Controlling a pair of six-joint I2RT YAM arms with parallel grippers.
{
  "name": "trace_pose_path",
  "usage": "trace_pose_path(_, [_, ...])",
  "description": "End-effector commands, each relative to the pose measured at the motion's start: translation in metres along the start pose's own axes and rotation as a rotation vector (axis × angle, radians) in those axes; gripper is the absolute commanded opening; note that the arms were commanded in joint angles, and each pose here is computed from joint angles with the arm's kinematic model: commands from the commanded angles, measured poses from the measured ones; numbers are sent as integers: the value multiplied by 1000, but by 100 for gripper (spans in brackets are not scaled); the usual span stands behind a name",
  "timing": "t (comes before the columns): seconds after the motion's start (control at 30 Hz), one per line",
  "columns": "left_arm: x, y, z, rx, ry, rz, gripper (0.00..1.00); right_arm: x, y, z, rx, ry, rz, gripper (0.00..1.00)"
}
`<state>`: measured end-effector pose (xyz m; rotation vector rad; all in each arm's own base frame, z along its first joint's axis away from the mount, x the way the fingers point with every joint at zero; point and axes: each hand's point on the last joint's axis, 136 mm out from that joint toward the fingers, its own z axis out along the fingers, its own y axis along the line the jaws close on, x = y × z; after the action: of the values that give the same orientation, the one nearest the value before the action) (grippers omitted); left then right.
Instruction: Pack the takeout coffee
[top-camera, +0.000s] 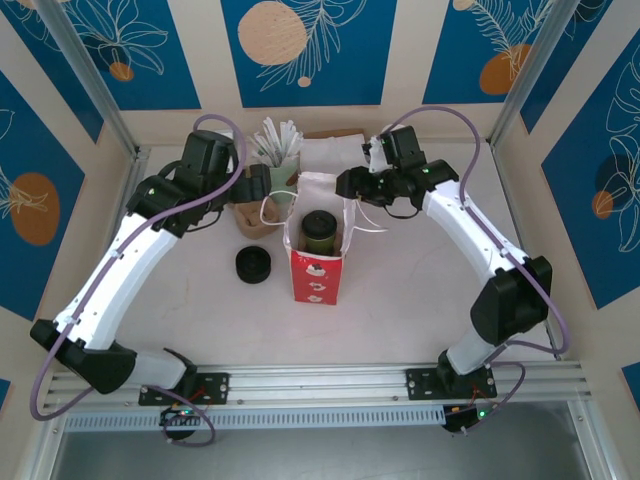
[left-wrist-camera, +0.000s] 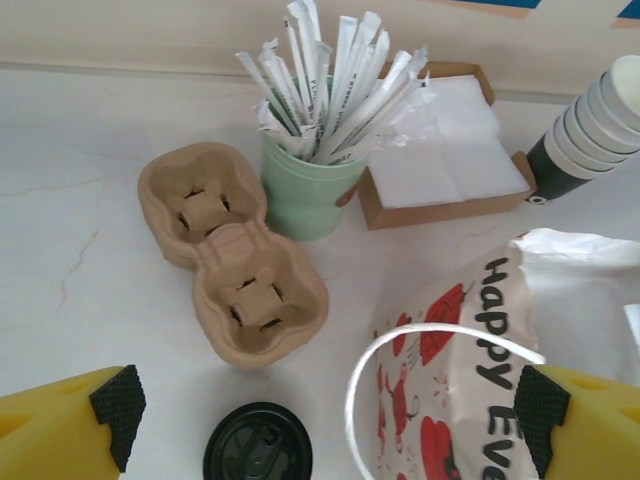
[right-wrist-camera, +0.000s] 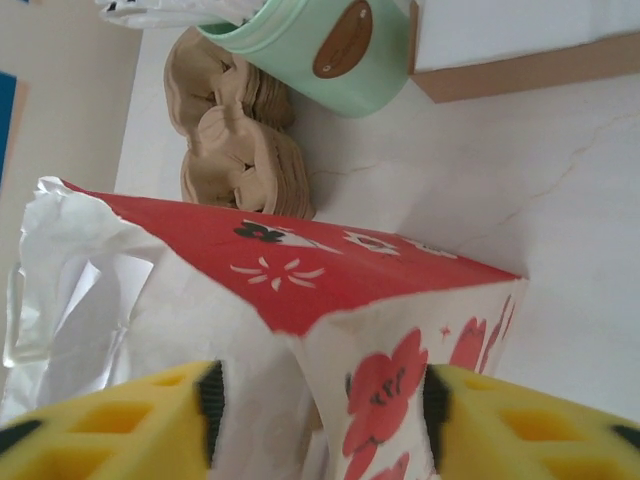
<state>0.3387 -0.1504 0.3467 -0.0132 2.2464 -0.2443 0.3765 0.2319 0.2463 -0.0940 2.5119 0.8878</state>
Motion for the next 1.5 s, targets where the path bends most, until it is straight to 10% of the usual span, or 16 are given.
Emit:
trace_pose_path(0.0, [-16, 8, -8, -7, -79, 13, 96, -7, 19, -1, -67, 2, -72, 40])
trace_pose_path(0.4, [-4, 23, 1, -40, -35, 19, 96, -1, 53, -15, -247, -38, -202, 13])
trace_pose_path(1.47, [6, 26, 1, -12, 1, 17, 97, 35, 77, -24, -268, -45, -264, 13])
